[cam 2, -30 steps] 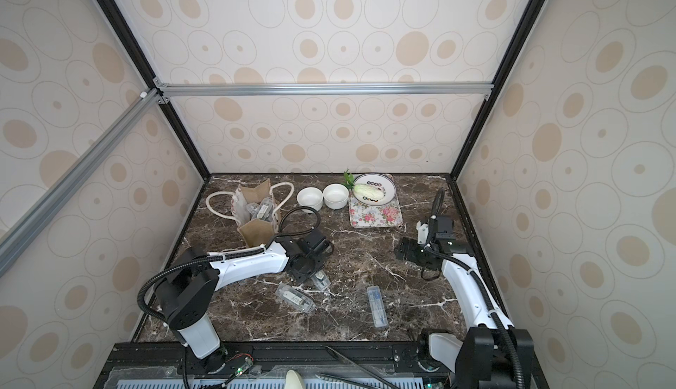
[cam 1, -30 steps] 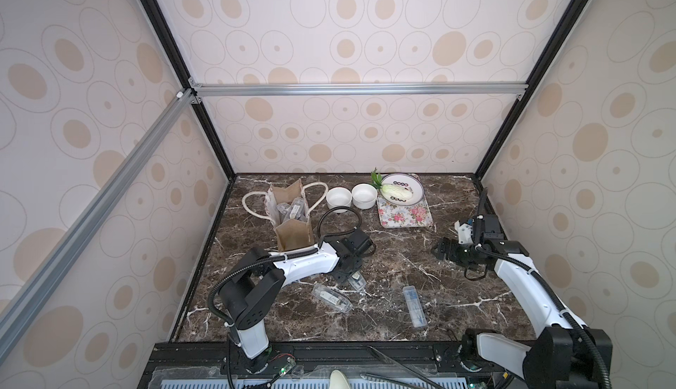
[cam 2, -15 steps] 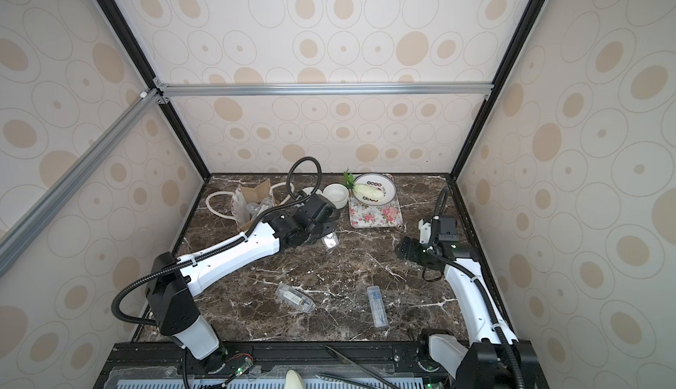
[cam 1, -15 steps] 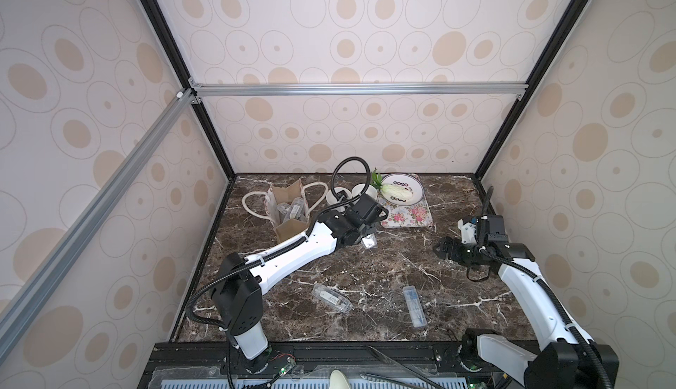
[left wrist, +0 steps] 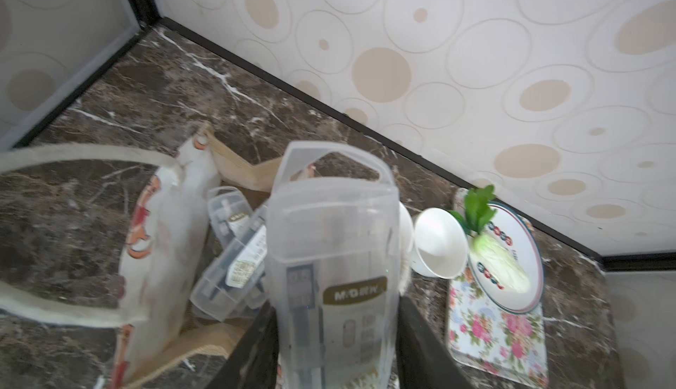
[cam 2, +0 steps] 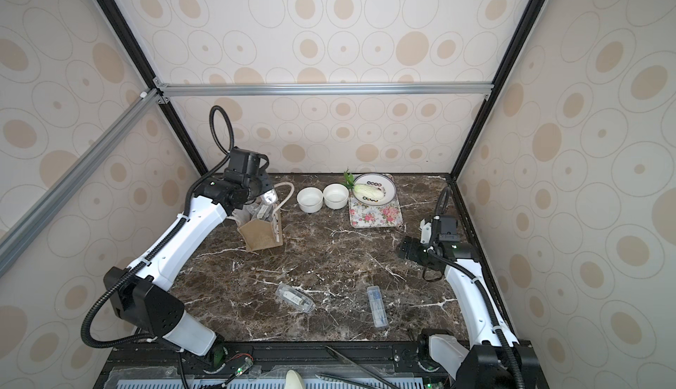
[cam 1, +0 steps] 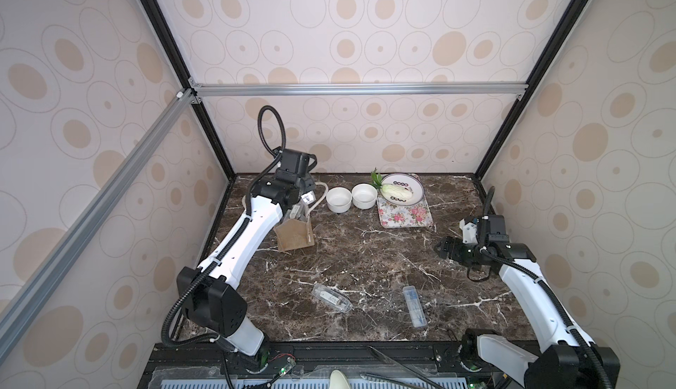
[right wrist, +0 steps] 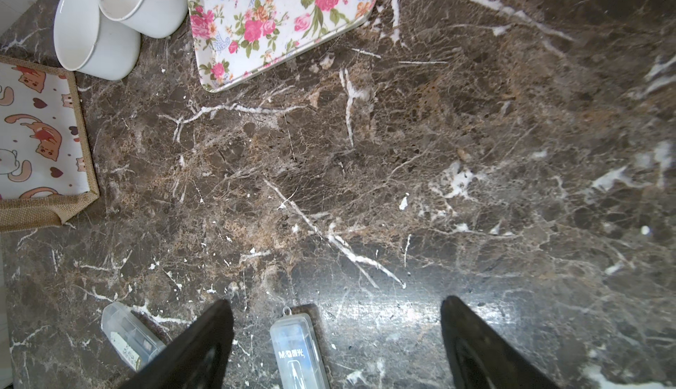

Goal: Put the compass set into the canvas bag
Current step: Place the compass set in the canvas bag.

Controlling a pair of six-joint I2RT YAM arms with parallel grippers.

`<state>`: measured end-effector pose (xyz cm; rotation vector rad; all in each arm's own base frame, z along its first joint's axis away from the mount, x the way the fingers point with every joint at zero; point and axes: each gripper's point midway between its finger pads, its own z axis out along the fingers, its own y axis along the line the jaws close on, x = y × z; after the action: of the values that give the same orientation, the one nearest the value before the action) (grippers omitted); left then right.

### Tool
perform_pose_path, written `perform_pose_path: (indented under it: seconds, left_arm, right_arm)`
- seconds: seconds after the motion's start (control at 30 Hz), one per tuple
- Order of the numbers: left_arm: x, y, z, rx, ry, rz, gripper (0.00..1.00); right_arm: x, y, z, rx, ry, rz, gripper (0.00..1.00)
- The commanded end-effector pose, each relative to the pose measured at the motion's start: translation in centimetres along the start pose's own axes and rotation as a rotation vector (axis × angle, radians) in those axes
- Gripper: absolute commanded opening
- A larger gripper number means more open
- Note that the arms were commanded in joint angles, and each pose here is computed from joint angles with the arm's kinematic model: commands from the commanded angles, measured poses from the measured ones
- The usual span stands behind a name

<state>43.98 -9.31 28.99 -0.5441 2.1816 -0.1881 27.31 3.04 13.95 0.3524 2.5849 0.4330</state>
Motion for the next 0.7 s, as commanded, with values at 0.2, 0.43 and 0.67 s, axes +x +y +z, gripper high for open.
perform_pose_path:
  seconds: [0.2, 0.43, 0.67]
  left_arm:
    - [0.3, 4.3, 5.1, -0.075, 0.088, 0.138, 0.47]
    - [1.0, 4.6, 8.4, -0.078, 0.132, 0.176, 0.47]
    - [3.5, 4.6, 10.0, -0.050, 0.210, 0.171, 0.46]
  right_arm:
    - [-0.4, 0.1, -0.5, 0.014, -0.006, 0.001, 0.91]
    - [-0.3, 0.0, -0.4, 0.020, 0.001, 0.001, 0.91]
    - [-0.5, 0.0, -0.1, 0.021, 0.006, 0.008, 0.91]
